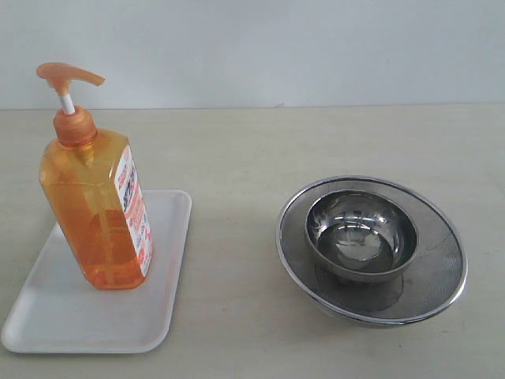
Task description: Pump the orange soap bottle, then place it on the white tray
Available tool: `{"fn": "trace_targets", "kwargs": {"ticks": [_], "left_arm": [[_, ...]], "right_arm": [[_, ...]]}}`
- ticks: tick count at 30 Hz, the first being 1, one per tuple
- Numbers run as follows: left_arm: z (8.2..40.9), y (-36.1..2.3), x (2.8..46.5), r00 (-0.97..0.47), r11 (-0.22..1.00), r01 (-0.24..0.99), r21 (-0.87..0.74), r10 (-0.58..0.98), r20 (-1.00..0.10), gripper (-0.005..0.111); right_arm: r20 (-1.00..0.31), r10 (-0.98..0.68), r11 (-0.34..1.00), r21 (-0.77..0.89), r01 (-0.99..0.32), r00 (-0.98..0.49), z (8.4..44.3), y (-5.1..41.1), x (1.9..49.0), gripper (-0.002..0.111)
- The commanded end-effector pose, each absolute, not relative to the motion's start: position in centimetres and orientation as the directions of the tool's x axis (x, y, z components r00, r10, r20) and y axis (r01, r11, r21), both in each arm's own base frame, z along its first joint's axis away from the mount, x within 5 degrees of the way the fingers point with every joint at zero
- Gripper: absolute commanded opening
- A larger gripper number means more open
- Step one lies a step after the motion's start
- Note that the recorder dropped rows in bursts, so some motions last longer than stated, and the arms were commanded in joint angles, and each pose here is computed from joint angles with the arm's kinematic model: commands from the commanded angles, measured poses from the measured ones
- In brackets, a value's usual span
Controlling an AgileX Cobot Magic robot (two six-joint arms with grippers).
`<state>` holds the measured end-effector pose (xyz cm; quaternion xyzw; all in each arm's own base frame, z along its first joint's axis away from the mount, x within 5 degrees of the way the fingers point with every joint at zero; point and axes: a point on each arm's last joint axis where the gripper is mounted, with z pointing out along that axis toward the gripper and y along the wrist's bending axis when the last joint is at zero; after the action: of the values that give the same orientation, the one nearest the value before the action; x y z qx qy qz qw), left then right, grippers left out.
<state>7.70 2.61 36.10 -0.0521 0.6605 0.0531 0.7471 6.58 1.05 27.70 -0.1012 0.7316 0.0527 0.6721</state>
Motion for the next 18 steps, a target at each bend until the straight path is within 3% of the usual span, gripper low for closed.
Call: {"fn": "trace_targets", "kwargs": {"ticks": [1,6,10,18], "left_arm": [[36.4,2.8,7.6,0.133,0.988,-0.157,-0.007,0.014,-0.991,0.005],[36.4,2.8,7.6,0.133,0.988,-0.157,-0.007,0.014,-0.991,0.005],[36.4,2.8,7.6,0.133,0.988,-0.157,-0.007,0.014,-0.991,0.005],[36.4,2.8,7.6,0.133,0.988,-0.157,-0.007,0.014,-0.991,0.005]], "right_arm": [[-0.999,-0.038,0.976,-0.039,-0.215,0.007,24.5,1.1,6.1,0.0],[-1.0,0.004,0.981,0.002,-0.196,0.012,21.0,1.2,6.0,0.0],[-0.992,0.123,0.982,0.123,-0.142,-0.009,20.7,0.8,5.8,0.0],[-0.991,0.081,0.994,0.088,-0.063,-0.105,19.6,0.1,5.6,0.0]]}}
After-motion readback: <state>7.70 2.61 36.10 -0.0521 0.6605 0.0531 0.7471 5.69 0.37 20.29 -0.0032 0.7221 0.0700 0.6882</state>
